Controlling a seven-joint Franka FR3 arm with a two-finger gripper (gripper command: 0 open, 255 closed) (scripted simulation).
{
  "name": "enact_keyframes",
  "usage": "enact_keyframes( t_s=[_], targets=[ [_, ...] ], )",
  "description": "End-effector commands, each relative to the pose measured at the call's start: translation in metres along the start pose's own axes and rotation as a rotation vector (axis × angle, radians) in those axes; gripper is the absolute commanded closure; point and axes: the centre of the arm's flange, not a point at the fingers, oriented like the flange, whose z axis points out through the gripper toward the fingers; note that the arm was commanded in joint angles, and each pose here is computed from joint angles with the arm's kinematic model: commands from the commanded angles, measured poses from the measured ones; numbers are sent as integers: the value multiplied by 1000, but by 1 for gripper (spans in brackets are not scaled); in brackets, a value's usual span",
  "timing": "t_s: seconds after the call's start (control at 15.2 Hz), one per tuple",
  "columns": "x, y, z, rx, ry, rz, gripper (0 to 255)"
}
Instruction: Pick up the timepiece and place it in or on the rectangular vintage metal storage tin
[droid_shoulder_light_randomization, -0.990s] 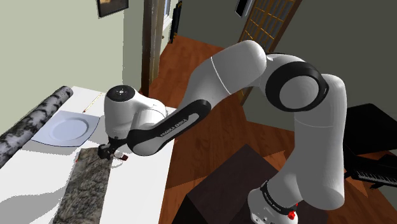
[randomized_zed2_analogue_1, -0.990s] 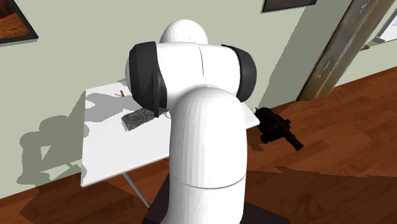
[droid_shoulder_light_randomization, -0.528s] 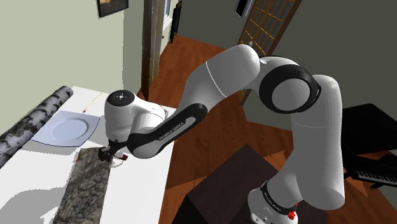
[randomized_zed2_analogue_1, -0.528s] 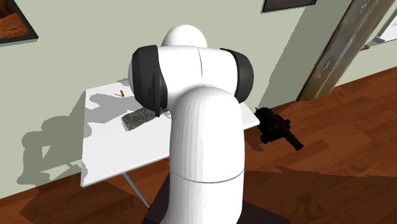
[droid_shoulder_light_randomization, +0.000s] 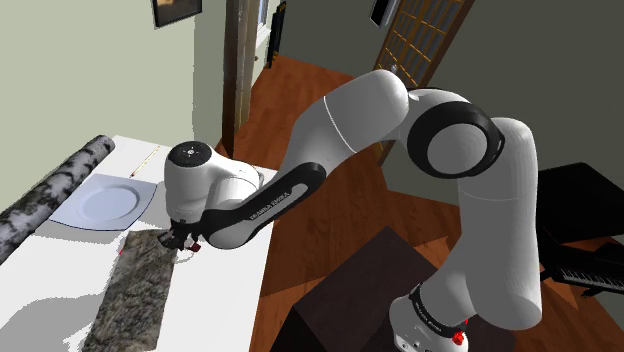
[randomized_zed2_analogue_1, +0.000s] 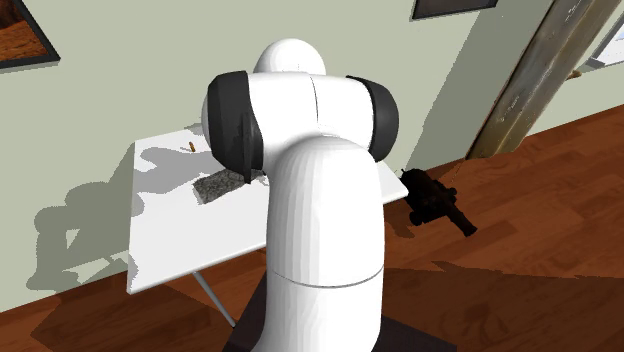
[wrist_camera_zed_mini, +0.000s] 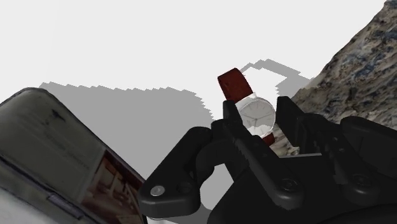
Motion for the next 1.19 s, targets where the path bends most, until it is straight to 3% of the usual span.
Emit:
enact_keyframes(
  t_s=[0.0,0.26,1.12],
  targets=[
    [0,0,0,0,-1,0,255],
    [0,0,0,0,-1,0,255],
    [10,0,-68,0,-1,0,255]
  ],
)
